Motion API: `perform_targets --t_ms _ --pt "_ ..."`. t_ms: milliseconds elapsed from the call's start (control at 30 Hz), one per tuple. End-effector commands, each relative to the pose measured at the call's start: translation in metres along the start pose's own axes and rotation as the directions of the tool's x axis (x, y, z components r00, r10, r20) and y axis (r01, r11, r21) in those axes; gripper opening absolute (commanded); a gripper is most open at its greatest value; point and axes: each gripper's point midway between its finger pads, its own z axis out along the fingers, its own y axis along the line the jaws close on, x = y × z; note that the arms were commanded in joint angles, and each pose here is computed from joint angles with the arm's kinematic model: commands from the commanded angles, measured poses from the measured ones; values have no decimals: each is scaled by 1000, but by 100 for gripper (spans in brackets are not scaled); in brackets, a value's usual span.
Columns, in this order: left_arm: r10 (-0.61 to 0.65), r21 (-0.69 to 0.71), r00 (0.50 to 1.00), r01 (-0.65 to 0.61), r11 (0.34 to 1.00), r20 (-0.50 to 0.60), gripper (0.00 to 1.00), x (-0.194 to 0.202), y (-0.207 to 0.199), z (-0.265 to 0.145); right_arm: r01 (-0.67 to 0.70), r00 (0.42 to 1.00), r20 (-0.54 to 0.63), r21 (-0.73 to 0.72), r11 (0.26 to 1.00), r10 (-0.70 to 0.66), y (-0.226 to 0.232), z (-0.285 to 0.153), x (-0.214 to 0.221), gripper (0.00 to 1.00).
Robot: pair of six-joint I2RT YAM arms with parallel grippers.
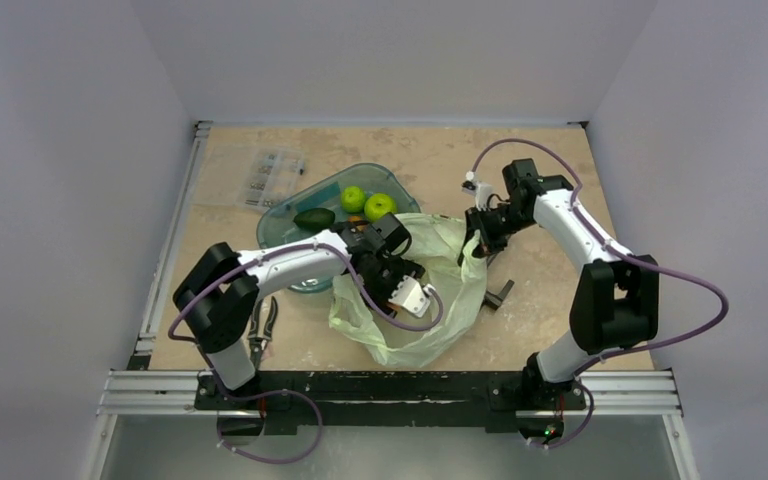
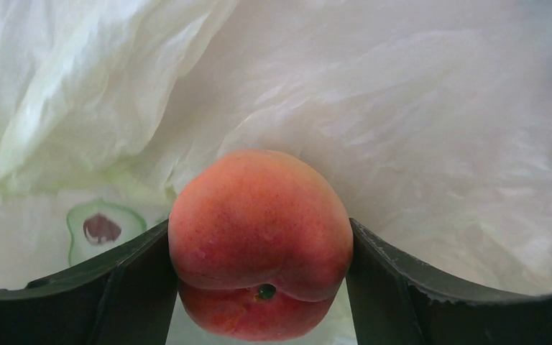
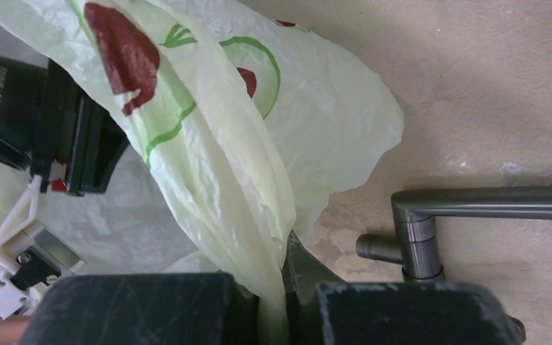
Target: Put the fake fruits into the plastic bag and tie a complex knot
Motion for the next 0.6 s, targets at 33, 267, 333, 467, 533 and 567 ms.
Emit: perform_targets --t_ms 33,267,333,467,533,567 --pt "132 70 971 -149 986 201 84 -56 -16 1 39 998 42 -19 999 -38 10 -22 -16 0" --pt "-71 -164 935 134 977 347 100 -101 36 -66 94 994 32 169 981 -101 -15 -37 -21 0" --pt "-94 -205 892 202 958 443 100 -123 45 -100 102 993 38 203 974 -112 -18 -41 -21 0" --pt "-76 -277 730 351 895 680 100 -175 59 -195 97 993 45 251 963 -111 -20 -49 -20 0" --pt "-115 -277 644 474 836 757 100 -174 68 -240 94 994 35 253 963 -107 -19 -51 -18 0" --pt "-145 -276 621 530 801 770 100 -163 74 -254 96 994 31 252 963 -108 -18 -52 -18 0"
